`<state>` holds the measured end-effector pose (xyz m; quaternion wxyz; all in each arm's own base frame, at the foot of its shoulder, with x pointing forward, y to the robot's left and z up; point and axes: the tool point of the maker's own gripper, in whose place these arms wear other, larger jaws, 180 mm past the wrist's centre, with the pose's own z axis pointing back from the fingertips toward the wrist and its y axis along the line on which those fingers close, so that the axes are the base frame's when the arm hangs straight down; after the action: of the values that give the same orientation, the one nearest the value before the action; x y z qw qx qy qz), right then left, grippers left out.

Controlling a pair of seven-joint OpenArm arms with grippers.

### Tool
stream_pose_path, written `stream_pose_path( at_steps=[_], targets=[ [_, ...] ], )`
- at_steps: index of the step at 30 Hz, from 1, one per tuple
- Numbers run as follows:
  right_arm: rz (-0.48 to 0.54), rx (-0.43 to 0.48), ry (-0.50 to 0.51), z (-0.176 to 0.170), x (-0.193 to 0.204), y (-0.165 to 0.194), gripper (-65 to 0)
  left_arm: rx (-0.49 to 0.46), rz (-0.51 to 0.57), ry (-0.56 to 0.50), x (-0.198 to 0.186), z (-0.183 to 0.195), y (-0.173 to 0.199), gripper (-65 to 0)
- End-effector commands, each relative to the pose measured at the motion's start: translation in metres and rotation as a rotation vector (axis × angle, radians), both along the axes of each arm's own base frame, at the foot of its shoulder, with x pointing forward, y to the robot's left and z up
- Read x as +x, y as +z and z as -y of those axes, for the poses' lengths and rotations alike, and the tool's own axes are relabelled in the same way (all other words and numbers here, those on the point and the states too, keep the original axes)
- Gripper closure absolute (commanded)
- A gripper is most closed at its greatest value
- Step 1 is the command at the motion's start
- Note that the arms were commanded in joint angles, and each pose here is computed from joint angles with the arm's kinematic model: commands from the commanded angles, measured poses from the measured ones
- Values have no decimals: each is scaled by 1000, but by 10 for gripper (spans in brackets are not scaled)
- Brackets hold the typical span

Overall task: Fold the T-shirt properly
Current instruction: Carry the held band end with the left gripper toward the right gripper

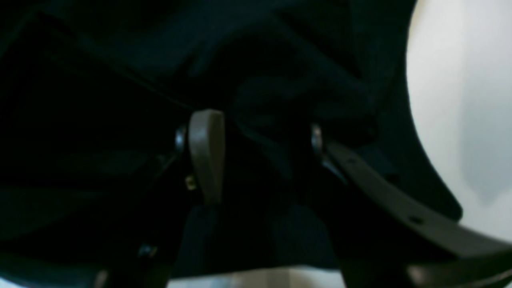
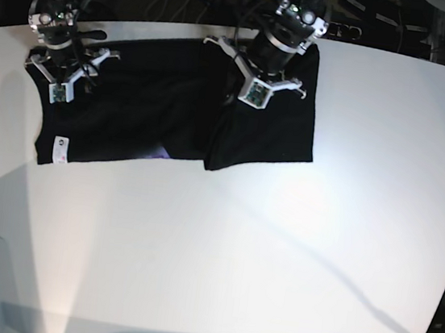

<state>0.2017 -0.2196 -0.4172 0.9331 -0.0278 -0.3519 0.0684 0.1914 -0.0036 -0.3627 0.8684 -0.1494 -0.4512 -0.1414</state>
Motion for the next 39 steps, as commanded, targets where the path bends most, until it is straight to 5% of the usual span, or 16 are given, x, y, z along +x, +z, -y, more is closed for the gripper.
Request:
stream_pose_path(
  at_steps=[1,28,30,34,39],
  targets=[
    [-13,-16,10,2,-2,0,-272,-23,20,2,1,3,6,-2],
    [-16,-14,11,1,-3,0,-273,-49,64,-133,5,41,14,-8],
    [-16,-14,11,1,-3,0,-273,-33,35,-138,2,39,9,-44],
    [-16,-14,11,1,-3,0,-273,-4,-14,-147,2,37,3,-218],
    [-16,-14,11,1,-3,0,-273,-17,45,-134,10,35,26,-348]
  ],
)
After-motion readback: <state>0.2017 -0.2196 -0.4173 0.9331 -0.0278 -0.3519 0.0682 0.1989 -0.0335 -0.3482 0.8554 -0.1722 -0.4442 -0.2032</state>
